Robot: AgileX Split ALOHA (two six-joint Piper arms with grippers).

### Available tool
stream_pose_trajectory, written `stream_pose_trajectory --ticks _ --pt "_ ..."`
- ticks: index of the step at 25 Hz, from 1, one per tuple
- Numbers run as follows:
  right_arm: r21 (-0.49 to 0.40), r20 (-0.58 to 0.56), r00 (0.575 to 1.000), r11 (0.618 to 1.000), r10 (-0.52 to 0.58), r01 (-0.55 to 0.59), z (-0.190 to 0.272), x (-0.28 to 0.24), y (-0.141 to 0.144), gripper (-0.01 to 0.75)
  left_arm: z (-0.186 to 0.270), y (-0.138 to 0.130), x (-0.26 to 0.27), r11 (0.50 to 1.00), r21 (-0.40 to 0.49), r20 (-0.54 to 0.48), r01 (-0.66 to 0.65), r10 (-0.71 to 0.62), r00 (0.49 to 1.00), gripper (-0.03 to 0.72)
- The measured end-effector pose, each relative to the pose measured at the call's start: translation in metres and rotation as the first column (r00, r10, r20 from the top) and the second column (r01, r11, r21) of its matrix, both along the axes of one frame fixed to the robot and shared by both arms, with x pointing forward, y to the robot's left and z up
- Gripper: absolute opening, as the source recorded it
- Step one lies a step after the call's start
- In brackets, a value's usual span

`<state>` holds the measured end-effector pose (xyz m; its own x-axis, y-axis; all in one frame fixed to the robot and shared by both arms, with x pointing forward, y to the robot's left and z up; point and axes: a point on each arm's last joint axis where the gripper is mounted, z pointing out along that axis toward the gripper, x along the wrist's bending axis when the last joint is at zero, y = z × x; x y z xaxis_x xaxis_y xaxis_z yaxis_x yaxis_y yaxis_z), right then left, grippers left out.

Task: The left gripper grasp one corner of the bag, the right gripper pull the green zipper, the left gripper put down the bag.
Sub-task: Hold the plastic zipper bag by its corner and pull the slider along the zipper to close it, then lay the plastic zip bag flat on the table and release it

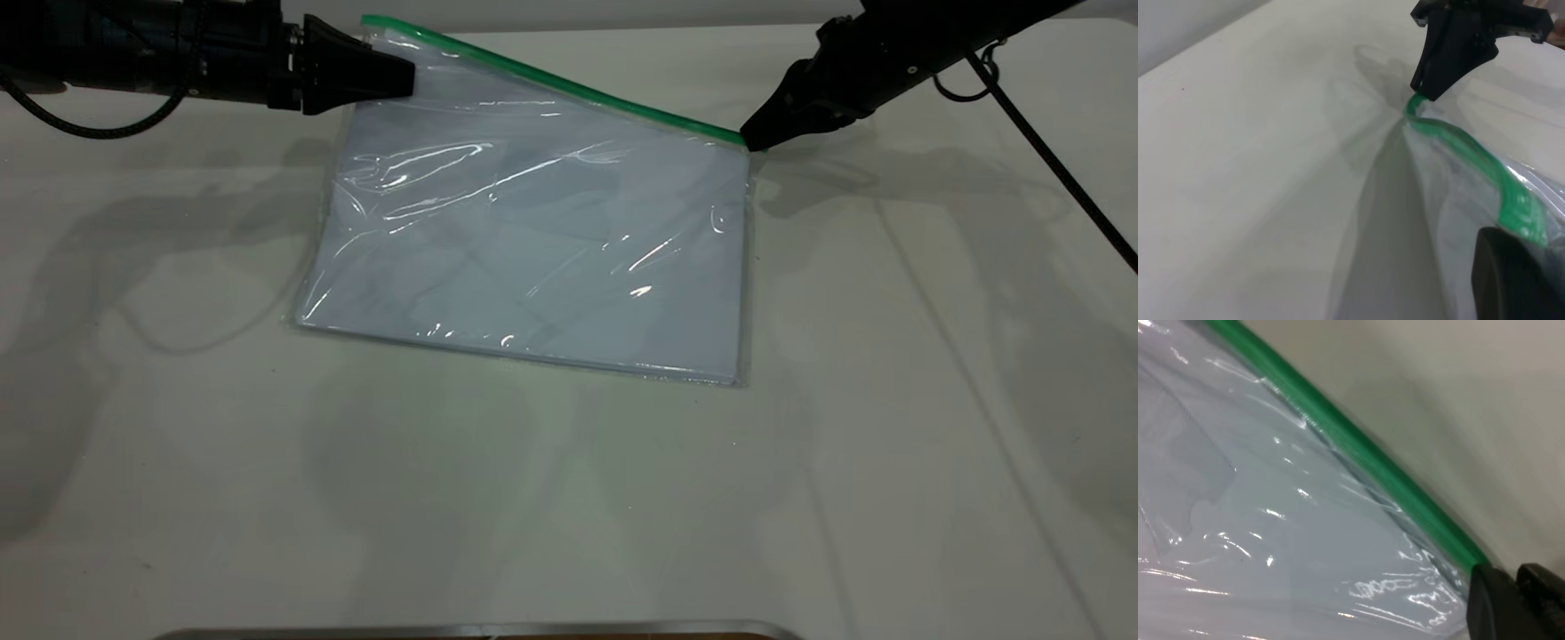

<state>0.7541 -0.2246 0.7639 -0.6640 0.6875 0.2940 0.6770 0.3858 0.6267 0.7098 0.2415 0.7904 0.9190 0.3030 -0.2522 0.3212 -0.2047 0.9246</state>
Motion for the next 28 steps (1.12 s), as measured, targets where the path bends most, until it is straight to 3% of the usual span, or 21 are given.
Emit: stream_pose_trajectory --ticks 9,12,16,20,23,28 --pt "0.002 -0.013 1.0 1.0 -0.013 0.013 0.0 0.0 0.0 0.082 -0.001 -0.001 -0.001 1.0 0.004 -0.015 0.004 -0.004 1.0 0.051" --pt "-0.004 -0.005 1.0 1.0 -0.022 0.022 0.0 0.001 0.001 0.187 -0.003 -0.005 0.0 1.0 0.022 -0.057 -0.015 0.016 0.998 0.051" --pt "-0.002 0.02 1.0 1.0 0.014 -0.014 0.016 0.002 0.014 0.391 -0.018 -0.024 -0.001 0.998 0.059 -0.09 -0.03 0.035 0.995 0.054" --pt "0.037 0.073 0.993 0.994 0.096 -0.099 0.067 0.001 0.038 0.473 -0.04 -0.052 -0.009 0.998 0.063 -0.165 -0.033 0.042 0.985 0.083" --pt "0.083 0.093 0.986 0.985 0.142 -0.15 0.112 -0.003 0.05 0.472 -0.043 -0.063 -0.01 0.995 0.088 -0.189 -0.039 0.055 0.98 0.162" --pt "0.164 0.063 0.987 0.974 0.147 -0.156 0.182 -0.016 0.054 0.446 -0.021 -0.05 0.001 0.99 0.097 -0.206 -0.102 0.121 0.971 0.39"
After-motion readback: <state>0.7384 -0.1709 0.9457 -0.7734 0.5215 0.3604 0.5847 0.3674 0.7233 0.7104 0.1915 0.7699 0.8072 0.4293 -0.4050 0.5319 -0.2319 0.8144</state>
